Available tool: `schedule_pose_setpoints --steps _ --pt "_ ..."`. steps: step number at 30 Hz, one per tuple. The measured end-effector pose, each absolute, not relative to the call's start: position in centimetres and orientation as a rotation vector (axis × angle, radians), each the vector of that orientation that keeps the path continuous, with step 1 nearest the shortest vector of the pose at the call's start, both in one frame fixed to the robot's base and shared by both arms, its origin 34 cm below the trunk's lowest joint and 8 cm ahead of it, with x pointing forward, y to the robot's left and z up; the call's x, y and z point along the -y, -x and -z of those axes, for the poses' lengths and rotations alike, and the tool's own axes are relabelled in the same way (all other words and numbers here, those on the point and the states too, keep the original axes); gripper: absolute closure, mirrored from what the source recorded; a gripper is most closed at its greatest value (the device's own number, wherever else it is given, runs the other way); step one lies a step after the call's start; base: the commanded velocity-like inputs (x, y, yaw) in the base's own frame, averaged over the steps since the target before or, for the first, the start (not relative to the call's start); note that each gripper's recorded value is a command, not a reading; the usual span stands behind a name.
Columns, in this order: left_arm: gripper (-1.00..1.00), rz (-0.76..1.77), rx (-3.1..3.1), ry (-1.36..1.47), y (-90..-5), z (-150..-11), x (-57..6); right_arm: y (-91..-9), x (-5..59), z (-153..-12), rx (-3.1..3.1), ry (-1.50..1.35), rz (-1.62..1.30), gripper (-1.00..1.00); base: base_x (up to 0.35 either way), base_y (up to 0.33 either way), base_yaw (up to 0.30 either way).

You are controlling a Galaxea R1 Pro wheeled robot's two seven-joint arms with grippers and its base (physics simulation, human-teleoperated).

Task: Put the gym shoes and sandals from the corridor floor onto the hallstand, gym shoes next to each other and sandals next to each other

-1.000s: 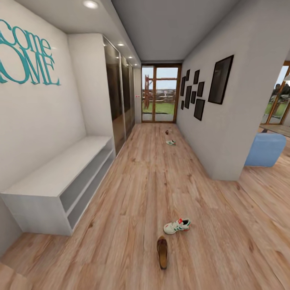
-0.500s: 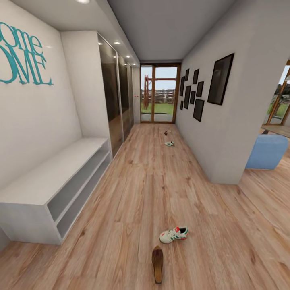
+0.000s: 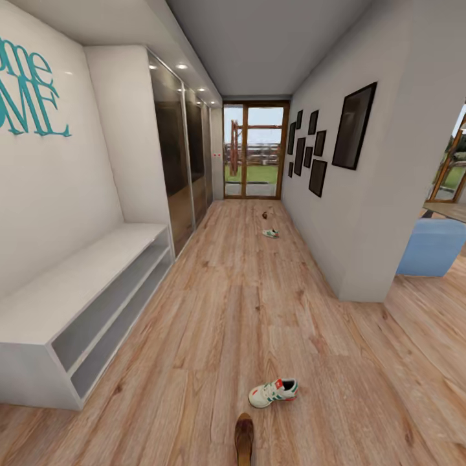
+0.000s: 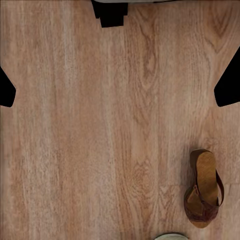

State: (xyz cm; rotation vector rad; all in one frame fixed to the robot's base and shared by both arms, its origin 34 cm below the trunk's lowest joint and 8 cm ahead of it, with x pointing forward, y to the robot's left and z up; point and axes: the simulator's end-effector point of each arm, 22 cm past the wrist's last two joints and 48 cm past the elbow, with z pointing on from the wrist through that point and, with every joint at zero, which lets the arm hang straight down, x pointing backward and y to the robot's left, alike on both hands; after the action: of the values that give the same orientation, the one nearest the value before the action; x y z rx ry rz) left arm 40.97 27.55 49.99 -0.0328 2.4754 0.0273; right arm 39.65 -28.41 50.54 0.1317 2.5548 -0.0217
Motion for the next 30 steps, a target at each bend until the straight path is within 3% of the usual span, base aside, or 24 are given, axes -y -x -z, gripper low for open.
schedule_pose_setpoints --steps 18,30 --pt "-1.0 -0.028 -2.476 0.033 -40.97 -49.98 -27.57 -39.66 28.41 -50.54 -2.555 -0.132 0.022 -1.0 0.211 -0.179 0.0" --pt "-1.0 -0.03 -2.476 0.033 -40.98 -49.97 -27.66 -39.66 28.46 -50.53 -2.555 -0.133 0.024 -1.0 0.096 -0.225 0.0"
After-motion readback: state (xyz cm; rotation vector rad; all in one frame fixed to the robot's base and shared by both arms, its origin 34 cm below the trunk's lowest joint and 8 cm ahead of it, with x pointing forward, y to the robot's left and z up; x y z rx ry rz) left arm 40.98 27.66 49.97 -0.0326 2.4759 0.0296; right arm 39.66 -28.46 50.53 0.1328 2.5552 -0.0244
